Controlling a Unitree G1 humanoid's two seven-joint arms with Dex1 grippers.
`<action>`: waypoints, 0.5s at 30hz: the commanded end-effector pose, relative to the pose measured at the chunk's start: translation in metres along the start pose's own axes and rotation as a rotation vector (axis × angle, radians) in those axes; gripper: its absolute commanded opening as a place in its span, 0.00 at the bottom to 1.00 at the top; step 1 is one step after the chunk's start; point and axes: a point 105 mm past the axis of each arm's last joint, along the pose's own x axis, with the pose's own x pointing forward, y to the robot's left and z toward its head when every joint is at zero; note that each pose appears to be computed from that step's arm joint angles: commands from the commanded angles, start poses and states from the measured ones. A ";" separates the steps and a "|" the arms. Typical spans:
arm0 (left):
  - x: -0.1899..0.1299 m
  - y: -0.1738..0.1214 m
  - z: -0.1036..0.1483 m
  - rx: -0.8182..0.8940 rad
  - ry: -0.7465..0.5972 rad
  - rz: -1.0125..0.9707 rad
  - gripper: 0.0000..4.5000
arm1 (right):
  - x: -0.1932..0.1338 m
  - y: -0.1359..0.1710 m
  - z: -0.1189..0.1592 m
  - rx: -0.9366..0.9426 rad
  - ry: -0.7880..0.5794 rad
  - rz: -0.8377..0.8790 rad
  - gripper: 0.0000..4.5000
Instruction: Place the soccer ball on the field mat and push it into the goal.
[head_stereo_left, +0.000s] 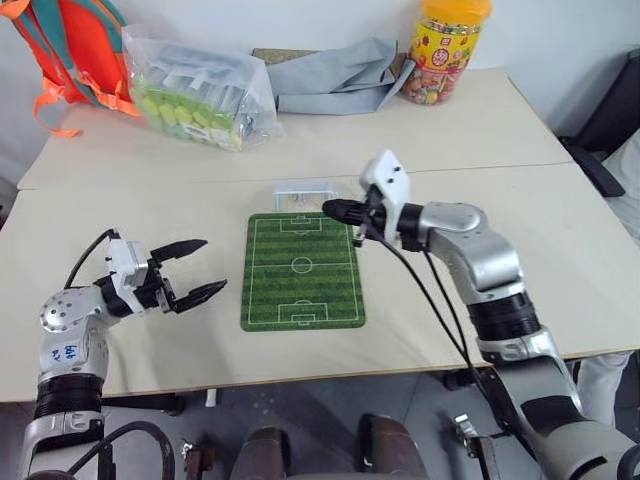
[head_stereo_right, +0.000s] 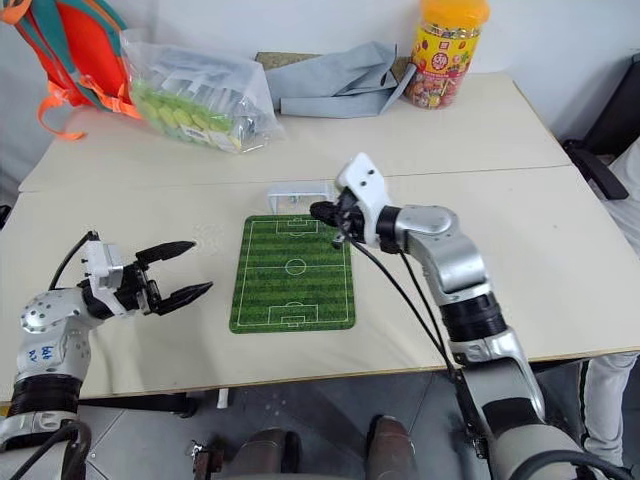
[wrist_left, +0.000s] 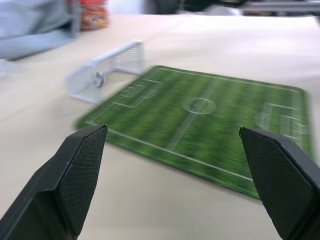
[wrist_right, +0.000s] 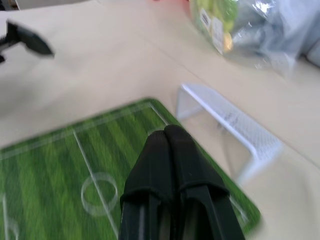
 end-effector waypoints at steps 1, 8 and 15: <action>-0.007 0.016 0.010 0.018 -0.020 0.072 1.00 | -0.032 -0.002 0.006 -0.058 -0.037 0.049 0.00; -0.030 0.049 0.012 -0.037 0.005 0.242 1.00 | -0.109 -0.013 -0.046 -0.054 0.062 0.143 0.13; -0.063 0.050 0.015 -0.057 0.003 0.228 1.00 | -0.158 -0.040 -0.072 -0.012 0.071 0.045 0.66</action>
